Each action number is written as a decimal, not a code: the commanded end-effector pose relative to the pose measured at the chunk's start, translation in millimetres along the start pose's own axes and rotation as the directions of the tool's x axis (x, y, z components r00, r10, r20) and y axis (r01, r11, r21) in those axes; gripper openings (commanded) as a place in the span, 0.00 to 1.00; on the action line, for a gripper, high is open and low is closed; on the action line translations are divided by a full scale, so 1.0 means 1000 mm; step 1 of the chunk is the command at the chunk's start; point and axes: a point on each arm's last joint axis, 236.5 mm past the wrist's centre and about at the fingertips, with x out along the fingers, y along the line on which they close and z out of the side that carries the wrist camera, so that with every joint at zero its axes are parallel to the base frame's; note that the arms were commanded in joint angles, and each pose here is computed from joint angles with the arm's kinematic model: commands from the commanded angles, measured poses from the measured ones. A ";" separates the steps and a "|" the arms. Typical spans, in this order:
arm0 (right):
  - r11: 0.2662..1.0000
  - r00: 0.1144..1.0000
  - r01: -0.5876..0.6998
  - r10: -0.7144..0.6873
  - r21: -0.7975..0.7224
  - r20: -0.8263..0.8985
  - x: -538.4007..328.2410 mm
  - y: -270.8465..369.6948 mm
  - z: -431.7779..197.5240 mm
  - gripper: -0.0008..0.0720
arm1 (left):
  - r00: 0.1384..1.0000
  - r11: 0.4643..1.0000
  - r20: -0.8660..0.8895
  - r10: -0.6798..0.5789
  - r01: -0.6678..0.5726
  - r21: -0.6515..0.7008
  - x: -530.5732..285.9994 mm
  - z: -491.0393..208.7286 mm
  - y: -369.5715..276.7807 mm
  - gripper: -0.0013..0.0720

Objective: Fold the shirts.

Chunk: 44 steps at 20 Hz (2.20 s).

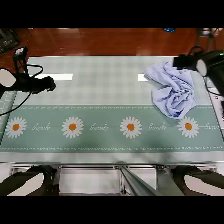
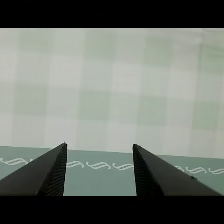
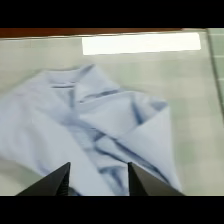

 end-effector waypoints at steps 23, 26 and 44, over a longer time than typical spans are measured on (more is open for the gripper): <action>0.803 0.828 -0.542 0.561 0.248 -0.008 -0.029 0.030 0.068 0.05 | 0.999 0.994 -0.010 -0.040 0.039 -0.103 -0.095 0.021 0.044 0.71; 0.787 0.777 -0.613 0.587 0.065 0.225 -0.136 0.048 0.151 0.05 | 0.992 0.981 0.053 -0.118 0.125 -0.149 -0.113 -0.003 0.031 0.71; 0.284 0.366 -0.921 0.867 -0.268 -0.337 -0.321 0.330 -0.067 0.05 | 0.944 0.946 0.175 -0.278 0.301 -0.120 -0.144 -0.072 -0.036 0.71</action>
